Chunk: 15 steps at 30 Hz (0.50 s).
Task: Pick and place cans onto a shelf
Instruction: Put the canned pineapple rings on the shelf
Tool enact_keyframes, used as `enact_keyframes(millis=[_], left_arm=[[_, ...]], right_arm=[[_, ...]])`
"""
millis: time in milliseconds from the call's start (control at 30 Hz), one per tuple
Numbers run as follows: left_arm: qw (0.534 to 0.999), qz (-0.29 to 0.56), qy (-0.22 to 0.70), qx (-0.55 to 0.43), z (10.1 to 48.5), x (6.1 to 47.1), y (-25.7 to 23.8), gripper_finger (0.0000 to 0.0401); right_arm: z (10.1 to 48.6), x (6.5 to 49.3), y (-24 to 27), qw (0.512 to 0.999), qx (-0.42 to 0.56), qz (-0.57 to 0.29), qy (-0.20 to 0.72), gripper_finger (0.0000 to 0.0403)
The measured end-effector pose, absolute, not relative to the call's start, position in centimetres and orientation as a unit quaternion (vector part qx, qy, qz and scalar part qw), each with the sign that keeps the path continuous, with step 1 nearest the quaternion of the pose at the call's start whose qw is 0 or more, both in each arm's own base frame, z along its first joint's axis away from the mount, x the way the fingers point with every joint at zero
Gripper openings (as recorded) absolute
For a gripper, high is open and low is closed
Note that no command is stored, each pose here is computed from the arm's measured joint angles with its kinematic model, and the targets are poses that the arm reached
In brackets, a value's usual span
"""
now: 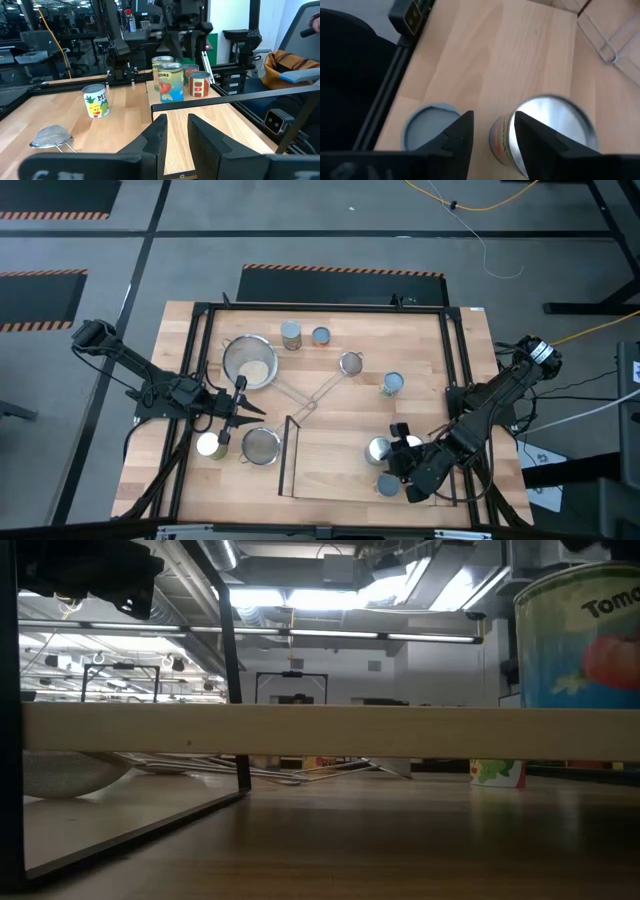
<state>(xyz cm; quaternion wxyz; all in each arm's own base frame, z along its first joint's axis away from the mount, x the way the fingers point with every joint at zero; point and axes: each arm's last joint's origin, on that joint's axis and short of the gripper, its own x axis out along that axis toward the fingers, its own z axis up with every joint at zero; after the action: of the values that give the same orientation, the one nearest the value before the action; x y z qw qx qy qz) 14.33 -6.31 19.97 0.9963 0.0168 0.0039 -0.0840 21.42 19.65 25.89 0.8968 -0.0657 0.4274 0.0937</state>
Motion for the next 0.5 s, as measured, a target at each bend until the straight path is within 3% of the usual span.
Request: enact_keyframes(millis=[500], left_arm=[[0.996, -0.084, 0.004, 0.017, 20.0, 14.3, -6.3, 0.0069]], right_arm=[[30.1, 21.8, 18.9, 0.899, -0.089, 0.060, 0.424, 0.0147]])
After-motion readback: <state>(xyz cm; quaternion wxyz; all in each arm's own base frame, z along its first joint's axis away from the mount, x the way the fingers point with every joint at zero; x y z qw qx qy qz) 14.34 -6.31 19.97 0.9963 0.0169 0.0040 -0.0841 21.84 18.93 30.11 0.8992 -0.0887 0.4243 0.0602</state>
